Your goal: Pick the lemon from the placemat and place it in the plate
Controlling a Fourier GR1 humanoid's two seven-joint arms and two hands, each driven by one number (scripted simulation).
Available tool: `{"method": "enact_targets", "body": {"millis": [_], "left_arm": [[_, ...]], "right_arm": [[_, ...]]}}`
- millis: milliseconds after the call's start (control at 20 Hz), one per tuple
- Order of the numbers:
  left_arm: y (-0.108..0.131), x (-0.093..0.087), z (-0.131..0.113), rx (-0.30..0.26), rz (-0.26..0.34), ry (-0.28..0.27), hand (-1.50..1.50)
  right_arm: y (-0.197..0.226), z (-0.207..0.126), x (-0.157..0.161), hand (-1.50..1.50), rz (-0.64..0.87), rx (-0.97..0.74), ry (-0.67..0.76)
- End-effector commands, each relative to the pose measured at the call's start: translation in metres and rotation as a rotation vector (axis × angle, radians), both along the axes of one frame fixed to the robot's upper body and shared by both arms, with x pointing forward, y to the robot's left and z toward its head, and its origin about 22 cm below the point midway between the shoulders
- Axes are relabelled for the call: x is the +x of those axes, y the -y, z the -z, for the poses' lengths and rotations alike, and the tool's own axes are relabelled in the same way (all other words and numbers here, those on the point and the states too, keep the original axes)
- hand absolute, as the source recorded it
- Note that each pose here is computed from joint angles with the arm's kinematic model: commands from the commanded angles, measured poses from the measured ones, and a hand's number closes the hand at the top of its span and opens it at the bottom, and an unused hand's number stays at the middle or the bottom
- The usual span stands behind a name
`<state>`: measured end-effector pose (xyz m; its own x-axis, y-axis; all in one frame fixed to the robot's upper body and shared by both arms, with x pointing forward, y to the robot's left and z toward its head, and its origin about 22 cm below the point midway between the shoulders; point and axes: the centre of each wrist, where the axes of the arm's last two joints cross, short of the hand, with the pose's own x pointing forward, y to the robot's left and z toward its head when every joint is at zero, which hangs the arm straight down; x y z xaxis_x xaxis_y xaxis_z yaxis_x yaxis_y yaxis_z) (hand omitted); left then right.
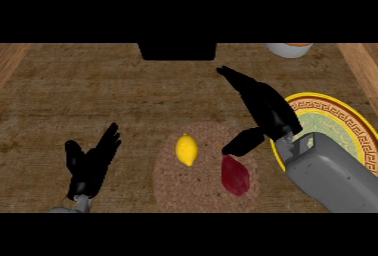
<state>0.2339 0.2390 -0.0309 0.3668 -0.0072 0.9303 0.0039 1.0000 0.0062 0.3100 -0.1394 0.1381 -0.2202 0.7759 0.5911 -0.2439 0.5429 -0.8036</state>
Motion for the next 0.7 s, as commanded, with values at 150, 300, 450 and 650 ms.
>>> {"method": "enact_targets", "body": {"millis": [150,300,450,650], "left_arm": [[0.000,0.003,-0.007,-0.004,0.007,-0.012,0.00],[-0.014,0.010,0.004,0.022,-0.006,-0.007,0.00],[0.000,0.004,0.001,0.013,-0.001,0.006,0.00],[-0.001,0.006,-0.010,0.014,0.001,-0.006,0.00]], "right_arm": [[-0.061,0.007,-0.019,-1.50,0.014,-0.117,-0.074],[-0.070,0.005,-0.025,-1.50,0.028,-0.159,-0.066],[-0.077,0.020,-0.028,-1.50,0.048,-0.209,-0.113],[-0.111,0.027,-0.023,-1.50,0.027,-0.199,-0.185]]}}
